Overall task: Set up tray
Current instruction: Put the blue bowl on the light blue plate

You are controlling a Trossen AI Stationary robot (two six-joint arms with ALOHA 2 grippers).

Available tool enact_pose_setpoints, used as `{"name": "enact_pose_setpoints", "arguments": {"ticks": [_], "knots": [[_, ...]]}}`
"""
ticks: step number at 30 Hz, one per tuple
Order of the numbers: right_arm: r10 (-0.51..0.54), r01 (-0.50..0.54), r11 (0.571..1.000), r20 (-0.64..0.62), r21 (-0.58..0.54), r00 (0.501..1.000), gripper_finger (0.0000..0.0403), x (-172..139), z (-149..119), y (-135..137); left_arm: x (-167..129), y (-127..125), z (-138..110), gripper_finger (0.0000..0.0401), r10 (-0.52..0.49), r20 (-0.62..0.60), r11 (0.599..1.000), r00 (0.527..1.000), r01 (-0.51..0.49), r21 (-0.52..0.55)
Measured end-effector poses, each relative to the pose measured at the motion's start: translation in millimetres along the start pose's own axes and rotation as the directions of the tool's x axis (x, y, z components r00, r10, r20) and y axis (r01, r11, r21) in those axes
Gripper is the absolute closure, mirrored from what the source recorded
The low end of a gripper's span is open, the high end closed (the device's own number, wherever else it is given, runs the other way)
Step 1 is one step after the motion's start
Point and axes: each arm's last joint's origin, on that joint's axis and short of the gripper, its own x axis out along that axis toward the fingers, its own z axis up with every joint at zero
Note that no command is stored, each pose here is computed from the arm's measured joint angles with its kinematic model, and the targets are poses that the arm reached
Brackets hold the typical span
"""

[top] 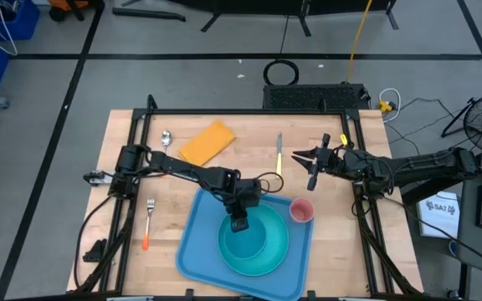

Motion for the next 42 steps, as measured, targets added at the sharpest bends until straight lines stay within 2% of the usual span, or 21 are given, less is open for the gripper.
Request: {"name": "enact_pose_setpoints", "arguments": {"ticks": [5,14,20,30,42], "knots": [[0.0,0.0,1.0,-0.001,-0.001,1.0,0.0353,0,0,0,-16,-6,4,0.0378,-0.025,0.056,0.997,0.998,0.021,0.07],[0.0,0.0,1.0,-0.003,-0.004,1.0,0.0353,0,0,0,-47,-20,9,0.0376,-0.015,0.187,0.987,0.982,-0.015,0.161],[0.001,-0.001,1.0,-0.003,-0.006,1.0,0.0353,0,0,0,-44,-17,6,0.0392,0.021,0.166,0.987,0.986,-0.047,0.154],[0.001,0.0,1.0,0.001,-0.007,1.0,0.0353,0,0,0,-38,-12,2,0.0392,0.084,0.123,0.99,0.989,-0.097,0.104],[0.0,0.0,1.0,0.01,-0.002,1.0,0.0353,0,1,0,-21,-8,-1,0.0394,0.103,0.074,0.989,0.992,-0.11,0.101]]}}
